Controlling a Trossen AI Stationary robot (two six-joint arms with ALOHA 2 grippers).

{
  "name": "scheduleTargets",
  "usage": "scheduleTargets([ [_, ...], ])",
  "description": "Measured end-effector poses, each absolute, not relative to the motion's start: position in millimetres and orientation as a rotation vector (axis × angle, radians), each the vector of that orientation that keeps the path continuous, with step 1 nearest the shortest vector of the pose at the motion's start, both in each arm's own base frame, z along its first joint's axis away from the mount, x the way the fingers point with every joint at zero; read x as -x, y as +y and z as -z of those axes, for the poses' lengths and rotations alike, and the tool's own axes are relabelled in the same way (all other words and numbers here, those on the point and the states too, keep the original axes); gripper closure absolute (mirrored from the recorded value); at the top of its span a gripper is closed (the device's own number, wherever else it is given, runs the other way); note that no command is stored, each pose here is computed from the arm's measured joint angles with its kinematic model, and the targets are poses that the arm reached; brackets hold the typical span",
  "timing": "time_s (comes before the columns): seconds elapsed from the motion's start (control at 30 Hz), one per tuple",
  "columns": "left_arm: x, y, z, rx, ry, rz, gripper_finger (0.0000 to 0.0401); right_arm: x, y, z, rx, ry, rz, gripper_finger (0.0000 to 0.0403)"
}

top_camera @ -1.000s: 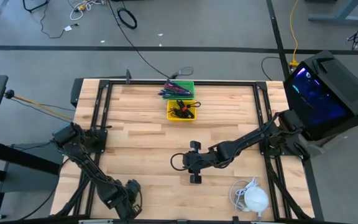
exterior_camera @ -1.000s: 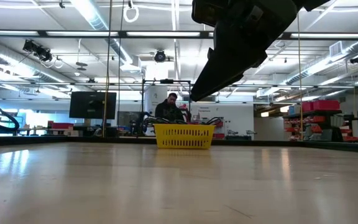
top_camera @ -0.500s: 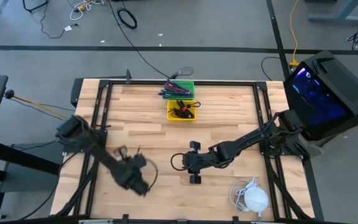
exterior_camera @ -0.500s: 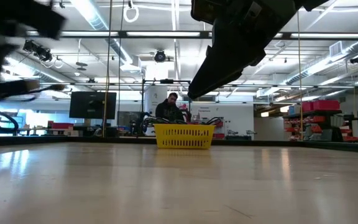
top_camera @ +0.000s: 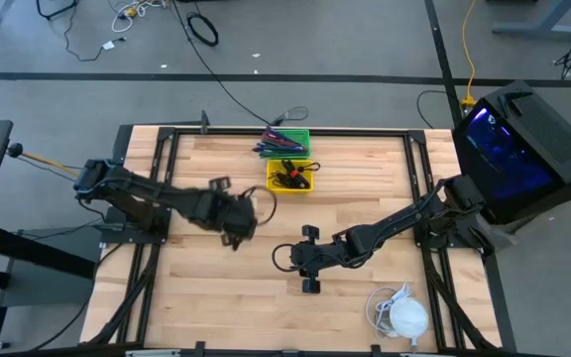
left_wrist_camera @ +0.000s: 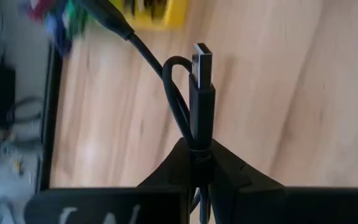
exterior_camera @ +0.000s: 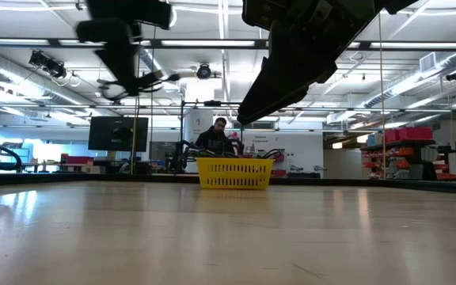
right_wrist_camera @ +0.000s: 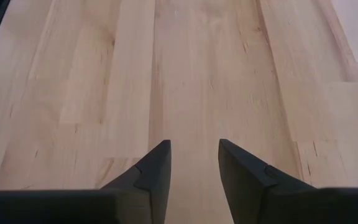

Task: Pick & Place USB Port
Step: Put the black charger cable into the yellow basket

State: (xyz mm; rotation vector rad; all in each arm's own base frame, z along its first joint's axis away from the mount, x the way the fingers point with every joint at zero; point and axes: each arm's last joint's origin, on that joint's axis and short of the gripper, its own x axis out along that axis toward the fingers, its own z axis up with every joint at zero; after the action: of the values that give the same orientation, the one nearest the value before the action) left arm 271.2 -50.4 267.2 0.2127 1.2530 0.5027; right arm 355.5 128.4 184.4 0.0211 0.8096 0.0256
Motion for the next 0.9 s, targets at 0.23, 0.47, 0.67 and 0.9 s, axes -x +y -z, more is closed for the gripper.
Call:
scheduleTargets([
  [0.23,-294,-2,-269,-0.246,1.218,-0.359,0.0373,-358,123,-185,-0.016,0.799,-0.019,0.0268],
  [0.47,-307,46,-274,-0.267,1.118,-0.278,0.0373,-359,119,-185,-0.02,0.801,-0.006,0.0268],
  [0.67,-321,76,-279,-0.254,0.934,-0.126,0.0373,-361,115,-185,-0.029,0.798,0.007,0.0268],
  [0.9,-338,104,-248,-0.229,0.95,-0.081,0.0373,-362,111,-185,-0.038,0.801,0.021,0.0268],
])
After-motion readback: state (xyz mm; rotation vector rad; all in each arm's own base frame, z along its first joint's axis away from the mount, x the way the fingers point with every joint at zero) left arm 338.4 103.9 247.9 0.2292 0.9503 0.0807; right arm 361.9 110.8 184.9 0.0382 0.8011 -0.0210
